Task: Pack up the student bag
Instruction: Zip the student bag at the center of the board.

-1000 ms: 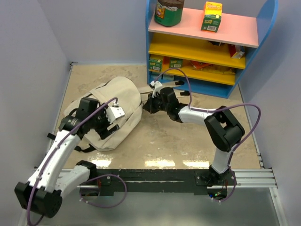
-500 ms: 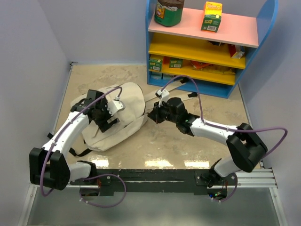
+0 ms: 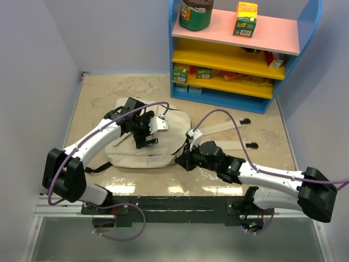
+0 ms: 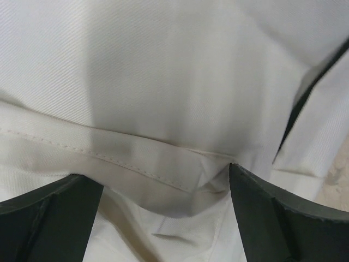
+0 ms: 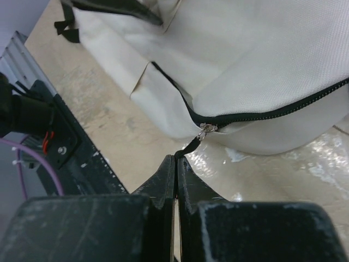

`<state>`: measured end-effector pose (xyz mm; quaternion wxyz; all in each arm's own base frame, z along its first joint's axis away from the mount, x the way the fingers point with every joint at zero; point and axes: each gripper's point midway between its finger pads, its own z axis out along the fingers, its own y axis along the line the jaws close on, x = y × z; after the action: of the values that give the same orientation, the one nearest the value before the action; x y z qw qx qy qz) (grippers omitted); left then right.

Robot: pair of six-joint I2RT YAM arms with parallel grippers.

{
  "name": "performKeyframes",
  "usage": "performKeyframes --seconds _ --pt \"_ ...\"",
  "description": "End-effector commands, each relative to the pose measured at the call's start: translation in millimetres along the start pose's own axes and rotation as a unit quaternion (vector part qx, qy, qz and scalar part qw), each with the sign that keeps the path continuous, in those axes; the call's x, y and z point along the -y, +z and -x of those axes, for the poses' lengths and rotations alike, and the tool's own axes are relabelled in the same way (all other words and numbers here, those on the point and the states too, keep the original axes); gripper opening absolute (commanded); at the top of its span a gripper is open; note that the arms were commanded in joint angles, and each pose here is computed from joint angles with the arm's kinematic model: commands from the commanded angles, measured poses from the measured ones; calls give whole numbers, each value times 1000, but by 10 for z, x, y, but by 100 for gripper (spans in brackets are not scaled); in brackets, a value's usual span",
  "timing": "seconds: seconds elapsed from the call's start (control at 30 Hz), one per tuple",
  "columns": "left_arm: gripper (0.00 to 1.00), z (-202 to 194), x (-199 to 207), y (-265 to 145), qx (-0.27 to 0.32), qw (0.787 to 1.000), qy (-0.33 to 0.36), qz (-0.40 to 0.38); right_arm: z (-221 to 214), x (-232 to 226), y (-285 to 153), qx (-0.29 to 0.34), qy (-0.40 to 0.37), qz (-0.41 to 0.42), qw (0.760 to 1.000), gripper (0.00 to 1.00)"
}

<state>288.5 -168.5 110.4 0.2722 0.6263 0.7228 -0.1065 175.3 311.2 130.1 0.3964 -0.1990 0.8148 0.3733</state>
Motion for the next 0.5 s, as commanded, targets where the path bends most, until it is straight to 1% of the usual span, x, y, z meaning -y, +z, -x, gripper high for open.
performKeyframes --seconds 0.0,0.03,0.13,0.17,0.23,0.3,0.37,0.47 --pt "99 174 -343 -266 34 996 39 70 8 -178 -58 0 21 17 1000 0" --pt "100 241 -342 -393 44 995 42 80 22 -167 -54 0 13 13 1000 0" --pt "100 568 -124 -732 97 992 46 63 123 -156 -33 2 -1 0 1000 0" --pt "100 664 78 -775 119 991 49 28 191 -183 -28 7 -6 -1 1000 0" --pt "100 852 442 -787 142 987 72 -14 207 -168 15 3 -16 -8 1000 0" --pt "100 852 824 -634 137 984 89 -69 246 -195 37 0 -20 -9 1000 0" --pt "100 738 1024 -477 131 982 81 -109 271 -196 55 -1 -22 -12 1000 0" --pt "100 651 1099 -315 126 982 77 -120 288 -170 35 1 -22 -20 1000 0"
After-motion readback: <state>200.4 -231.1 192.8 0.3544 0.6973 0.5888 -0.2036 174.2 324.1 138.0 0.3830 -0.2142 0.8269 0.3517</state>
